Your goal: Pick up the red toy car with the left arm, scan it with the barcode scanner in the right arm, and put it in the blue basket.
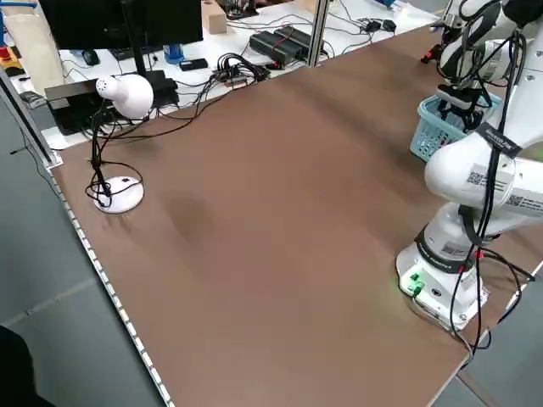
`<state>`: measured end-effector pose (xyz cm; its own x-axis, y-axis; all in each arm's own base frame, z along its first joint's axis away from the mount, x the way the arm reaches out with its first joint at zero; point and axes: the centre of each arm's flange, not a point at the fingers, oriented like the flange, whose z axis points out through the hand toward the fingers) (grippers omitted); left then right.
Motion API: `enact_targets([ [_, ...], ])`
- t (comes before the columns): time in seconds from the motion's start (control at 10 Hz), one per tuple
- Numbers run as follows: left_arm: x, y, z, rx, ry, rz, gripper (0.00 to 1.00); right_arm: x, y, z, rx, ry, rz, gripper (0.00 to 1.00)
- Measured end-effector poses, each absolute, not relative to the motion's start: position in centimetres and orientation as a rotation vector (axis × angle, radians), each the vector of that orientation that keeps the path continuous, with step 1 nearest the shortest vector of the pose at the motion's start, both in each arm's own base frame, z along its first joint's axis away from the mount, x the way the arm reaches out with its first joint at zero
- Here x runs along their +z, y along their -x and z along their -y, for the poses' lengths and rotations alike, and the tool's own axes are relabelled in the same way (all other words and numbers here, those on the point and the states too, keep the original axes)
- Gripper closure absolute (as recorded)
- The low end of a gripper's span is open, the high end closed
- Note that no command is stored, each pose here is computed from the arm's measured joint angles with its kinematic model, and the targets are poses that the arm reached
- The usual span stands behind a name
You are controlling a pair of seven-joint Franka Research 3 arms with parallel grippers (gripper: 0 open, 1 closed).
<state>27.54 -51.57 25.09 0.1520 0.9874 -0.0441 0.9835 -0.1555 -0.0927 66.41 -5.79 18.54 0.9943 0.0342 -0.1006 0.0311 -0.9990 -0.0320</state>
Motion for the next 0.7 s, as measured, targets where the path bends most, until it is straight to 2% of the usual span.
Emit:
enact_targets([
  [0.1,25.9,-27.8,51.8,0.147,2.354,2.015,0.0,18.8,-66.6,5.8,0.147,3.108,0.05,0.34],
  [0.4,32.1,-31.3,52.7,0.157,2.359,2.045,0.0,20.1,-67.4,6.1,0.136,3.112,0.049,0.21],
  [0.6,37.1,-34.0,52.1,0.162,2.377,2.029,0.0,24.1,-68.9,6.6,0.22,3.112,0.039,0.14],
  [0.7,39.2,-34.4,51.7,0.161,2.4,2.006,0.0,26.8,-69.7,6.7,0.241,3.113,0.037,0.03],
])
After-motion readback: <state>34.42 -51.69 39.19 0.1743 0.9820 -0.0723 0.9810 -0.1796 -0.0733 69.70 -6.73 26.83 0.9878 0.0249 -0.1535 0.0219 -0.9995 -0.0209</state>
